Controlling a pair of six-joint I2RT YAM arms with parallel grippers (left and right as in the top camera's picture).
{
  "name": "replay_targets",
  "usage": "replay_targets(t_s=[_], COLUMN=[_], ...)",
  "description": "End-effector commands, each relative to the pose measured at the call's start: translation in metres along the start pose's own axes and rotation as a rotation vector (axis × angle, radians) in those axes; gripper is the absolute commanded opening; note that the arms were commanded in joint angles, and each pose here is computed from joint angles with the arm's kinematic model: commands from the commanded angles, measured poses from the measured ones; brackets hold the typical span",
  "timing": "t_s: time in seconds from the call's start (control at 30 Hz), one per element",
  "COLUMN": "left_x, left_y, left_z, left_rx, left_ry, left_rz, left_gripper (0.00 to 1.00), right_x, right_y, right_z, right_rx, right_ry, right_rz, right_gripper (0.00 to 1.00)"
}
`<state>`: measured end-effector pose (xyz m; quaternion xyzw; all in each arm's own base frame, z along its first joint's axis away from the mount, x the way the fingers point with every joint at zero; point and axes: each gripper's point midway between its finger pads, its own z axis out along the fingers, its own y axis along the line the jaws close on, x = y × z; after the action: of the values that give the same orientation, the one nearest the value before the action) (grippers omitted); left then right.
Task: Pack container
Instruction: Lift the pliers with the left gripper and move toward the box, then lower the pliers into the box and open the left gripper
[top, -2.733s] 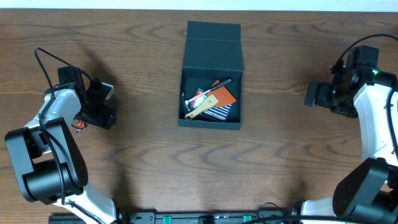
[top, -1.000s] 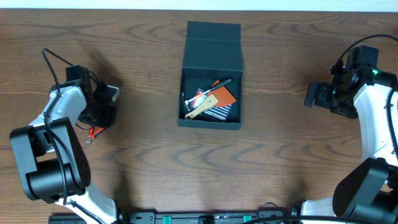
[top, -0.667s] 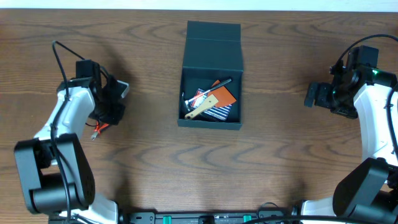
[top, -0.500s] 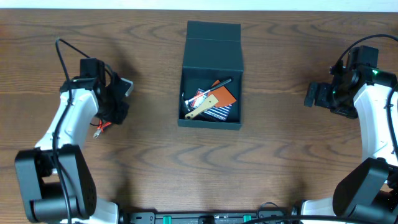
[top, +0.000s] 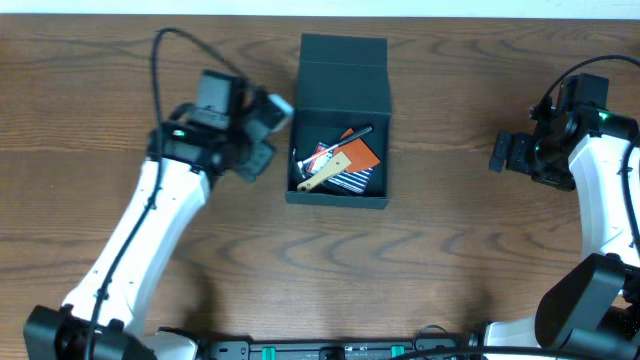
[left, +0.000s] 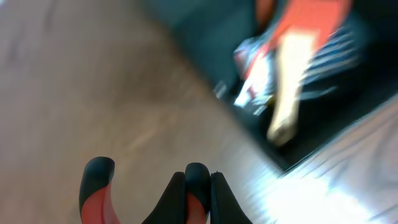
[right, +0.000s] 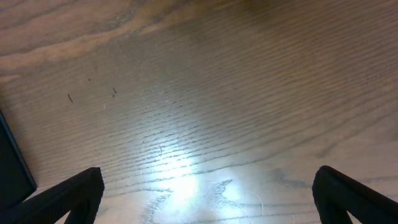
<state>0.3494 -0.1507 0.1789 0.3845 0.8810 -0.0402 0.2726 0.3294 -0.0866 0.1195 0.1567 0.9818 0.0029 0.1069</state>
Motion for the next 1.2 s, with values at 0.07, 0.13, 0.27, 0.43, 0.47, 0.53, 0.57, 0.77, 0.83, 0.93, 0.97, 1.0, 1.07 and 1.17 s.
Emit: replay_targets(t_s=[0.07,0.13,0.27,0.43,0.47,0.53,0.57,0.77,0.83,0.93,0.97,1.0,1.07,1.17], left_x=[-0.048,-0.060,-0.072,-0.064,-0.060,-0.052,-0.047,-0.033,-0.029,-0.025,-0.025,-0.025,-0.025,-0.024], left_y=[-0.047,-0.063,-0.089,-0.110,-0.114,-0.119,-0.121,-0.126,-0.127,-0.128,-0.128,-0.128,-0.127,-0.126], left_z=[-0.007,-0.002,0.021,0.067,0.077,0.093,0.102,0.122,0.128,0.133,0.133,0.133,0.133,0.133], left_rx=[0.043,0.056,0.089,0.145,0.156,0.174,0.184,0.208,0.214,0.220,0.220,0.219,0.218,0.217], left_ry=[-0.129,-0.162,-0.178,-0.111,-0.091,-0.057,-0.037,0.018,0.035,0.047,0.049,0.050,0.051,0.054], left_rz=[0.231,0.314,0.416,0.443,0.447,0.451,0.452,0.451,0.450,0.449,0.444,0.441,0.436,0.430], left_gripper=[0.06,0.06,0.06,0.06,0.06,0.06,0.06,0.06,0.06,0.08,0.28,0.55,0.69,0.77], right_x=[0.003,0.003,0.003,0.004,0.004,0.004,0.004,0.004,0.004,0.005,0.006,0.006,0.006,0.006], right_y=[0.002,0.002,0.002,0.002,0.002,0.002,0.002,0.002,0.002,0.002,0.002,0.002,0.002,0.002], right_z=[0.003,0.003,0.003,0.003,0.003,0.003,0.003,0.003,0.003,0.003,0.003,0.003,0.003,0.003], right_rx=[-0.005,-0.005,-0.006,-0.005,-0.005,-0.005,-0.005,-0.005,-0.005,-0.005,-0.005,-0.005,-0.005,-0.005], right_ry=[0.014,0.014,0.016,0.021,0.021,0.021,0.021,0.021,0.022,0.026,0.028,0.028,0.028,0.029], right_rz=[-0.015,-0.015,-0.015,-0.015,-0.014,-0.014,-0.014,-0.014,-0.014,-0.014,-0.014,-0.014,-0.014,-0.015], right_gripper=[0.99,0.99,0.99,0.99,0.99,0.99,0.99,0.99,0.99,0.99,0.99,0.99,0.99,0.99])
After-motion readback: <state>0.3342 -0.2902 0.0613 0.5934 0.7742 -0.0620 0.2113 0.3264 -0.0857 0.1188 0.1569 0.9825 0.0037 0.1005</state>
